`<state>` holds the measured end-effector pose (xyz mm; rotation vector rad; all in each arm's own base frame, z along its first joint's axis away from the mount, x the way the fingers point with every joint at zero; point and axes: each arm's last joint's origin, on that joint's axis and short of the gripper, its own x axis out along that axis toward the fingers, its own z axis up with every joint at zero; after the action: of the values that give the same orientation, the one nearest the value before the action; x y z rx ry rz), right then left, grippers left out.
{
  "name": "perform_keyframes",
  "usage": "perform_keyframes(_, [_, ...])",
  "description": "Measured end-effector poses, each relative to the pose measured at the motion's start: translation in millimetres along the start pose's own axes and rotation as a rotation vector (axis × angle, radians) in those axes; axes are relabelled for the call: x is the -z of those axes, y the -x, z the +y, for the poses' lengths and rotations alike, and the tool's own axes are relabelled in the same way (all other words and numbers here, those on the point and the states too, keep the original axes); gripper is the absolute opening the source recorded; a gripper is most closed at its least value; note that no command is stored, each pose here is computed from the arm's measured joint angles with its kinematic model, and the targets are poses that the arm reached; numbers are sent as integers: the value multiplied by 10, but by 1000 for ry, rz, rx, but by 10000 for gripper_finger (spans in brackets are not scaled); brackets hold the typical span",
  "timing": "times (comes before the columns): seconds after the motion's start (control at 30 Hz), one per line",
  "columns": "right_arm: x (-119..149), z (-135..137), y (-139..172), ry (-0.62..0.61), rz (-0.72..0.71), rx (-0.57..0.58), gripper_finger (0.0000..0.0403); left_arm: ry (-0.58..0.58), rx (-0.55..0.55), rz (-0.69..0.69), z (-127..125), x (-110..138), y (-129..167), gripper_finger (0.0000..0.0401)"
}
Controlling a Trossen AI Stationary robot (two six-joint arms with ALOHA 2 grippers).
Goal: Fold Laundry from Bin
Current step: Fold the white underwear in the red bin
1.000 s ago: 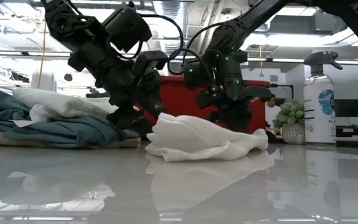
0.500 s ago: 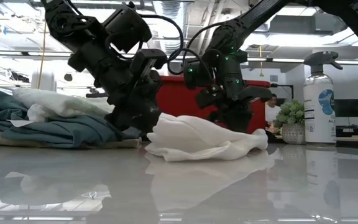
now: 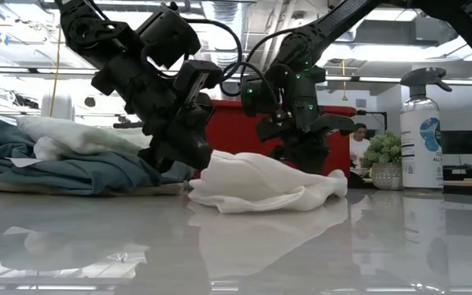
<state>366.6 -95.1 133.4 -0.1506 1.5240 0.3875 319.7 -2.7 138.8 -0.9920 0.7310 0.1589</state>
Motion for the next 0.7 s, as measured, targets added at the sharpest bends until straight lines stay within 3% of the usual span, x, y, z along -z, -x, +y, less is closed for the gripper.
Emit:
perform_keyframes(0.27, [41,-50,9,-22,-1,-6,14,41,69,15,-220,-54,125,0])
perform_keyframes(0.57, [45,-52,9,-13,0,-7,14,83,-43,-2,-359,83,430,0])
perform_keyframes(0.7, [46,-53,10,-4,1,-7,14,96,-29,-13,-427,137,458,0])
